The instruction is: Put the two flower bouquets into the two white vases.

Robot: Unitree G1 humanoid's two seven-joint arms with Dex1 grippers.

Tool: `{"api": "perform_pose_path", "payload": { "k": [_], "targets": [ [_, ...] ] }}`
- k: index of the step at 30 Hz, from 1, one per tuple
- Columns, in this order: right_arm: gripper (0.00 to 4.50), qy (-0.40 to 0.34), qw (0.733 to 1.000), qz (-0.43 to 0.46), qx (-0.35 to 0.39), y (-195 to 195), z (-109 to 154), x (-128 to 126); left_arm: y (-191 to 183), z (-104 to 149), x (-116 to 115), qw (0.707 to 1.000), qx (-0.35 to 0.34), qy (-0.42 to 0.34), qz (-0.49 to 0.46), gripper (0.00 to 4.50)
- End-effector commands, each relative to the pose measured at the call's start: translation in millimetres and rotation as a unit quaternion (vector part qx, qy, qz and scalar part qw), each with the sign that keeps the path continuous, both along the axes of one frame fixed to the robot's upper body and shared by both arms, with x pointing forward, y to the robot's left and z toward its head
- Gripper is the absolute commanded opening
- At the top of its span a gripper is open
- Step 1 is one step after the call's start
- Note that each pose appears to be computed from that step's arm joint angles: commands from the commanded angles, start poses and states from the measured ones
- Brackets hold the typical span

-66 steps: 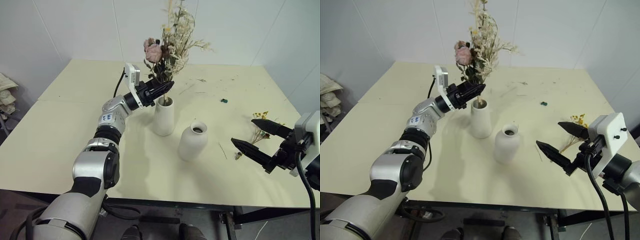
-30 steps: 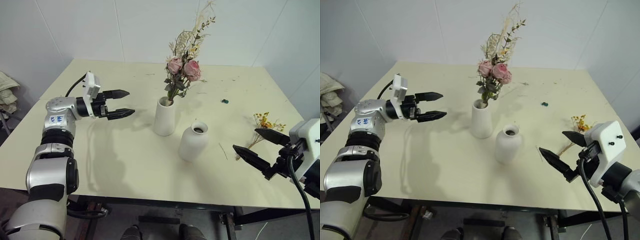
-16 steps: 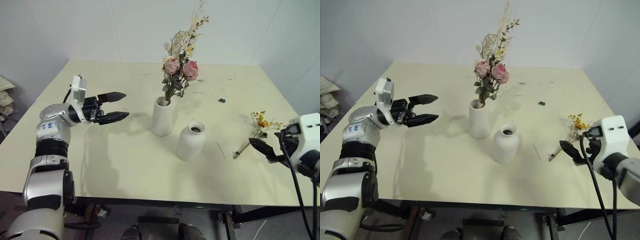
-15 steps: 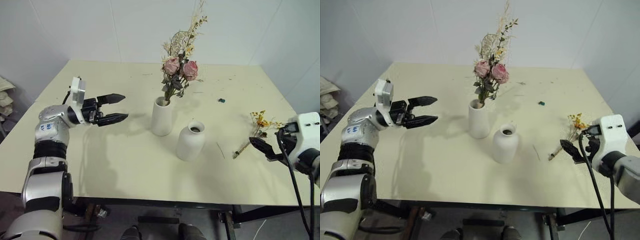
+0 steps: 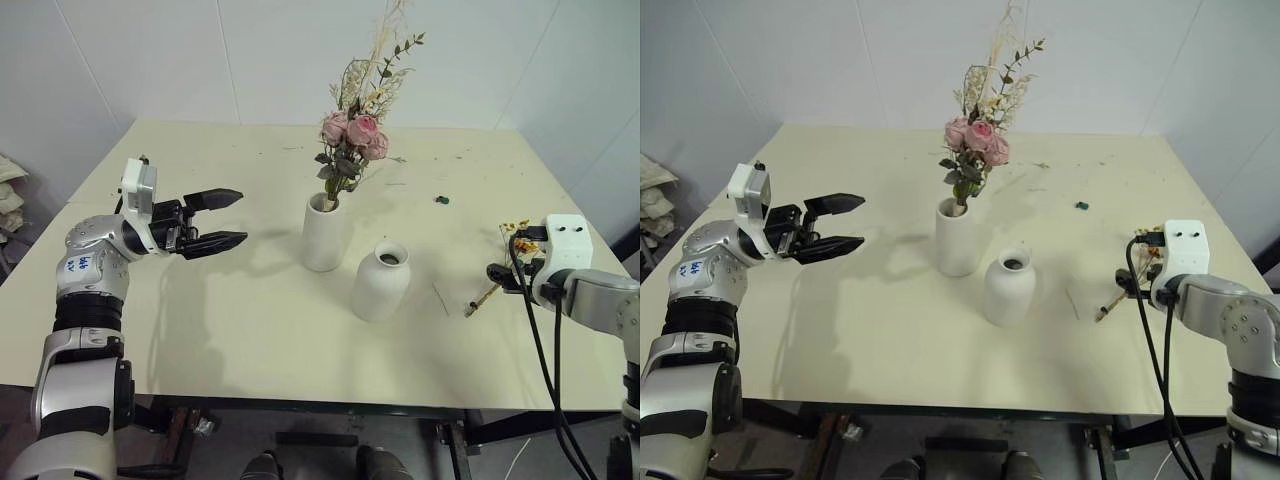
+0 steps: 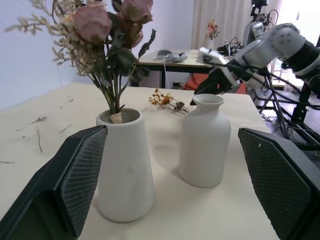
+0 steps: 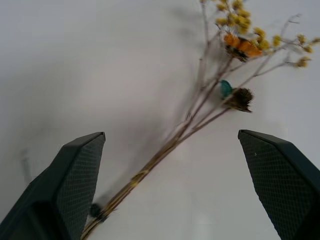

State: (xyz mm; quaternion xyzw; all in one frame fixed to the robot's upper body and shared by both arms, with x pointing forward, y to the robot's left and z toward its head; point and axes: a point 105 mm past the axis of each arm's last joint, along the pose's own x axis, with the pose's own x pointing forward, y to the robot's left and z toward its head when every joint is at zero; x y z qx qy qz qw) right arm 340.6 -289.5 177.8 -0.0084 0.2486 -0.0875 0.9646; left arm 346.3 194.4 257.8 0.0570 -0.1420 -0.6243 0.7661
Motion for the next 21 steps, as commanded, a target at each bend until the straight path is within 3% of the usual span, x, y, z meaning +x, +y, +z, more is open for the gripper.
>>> {"api": "perform_pose_path", "payload": {
  "k": [1,8,14,17,21],
  "targets": [
    [4.5,0.03,0.999,-0.042,-0.017,-6,-8,3,-1,6,-17,0.998,0.008,-0.032,-0.056,4.47],
    [4.5,0.057,0.997,-0.048,0.013,18,-23,15,-3,5,-18,0.998,0.002,-0.035,-0.059,4.47],
    [4.5,0.064,0.995,-0.068,0.017,15,-26,20,-8,4,-18,0.997,-0.002,-0.036,-0.065,4.47],
    [3.92,0.075,0.994,-0.082,0.02,12,-29,19,-9,4,-18,0.997,-0.003,-0.036,-0.066,4.5],
    [2.66,0.079,0.992,-0.098,0.021,8,-31,16,-10,3,-18,0.997,-0.003,-0.036,-0.068,4.5]
  ]
}}
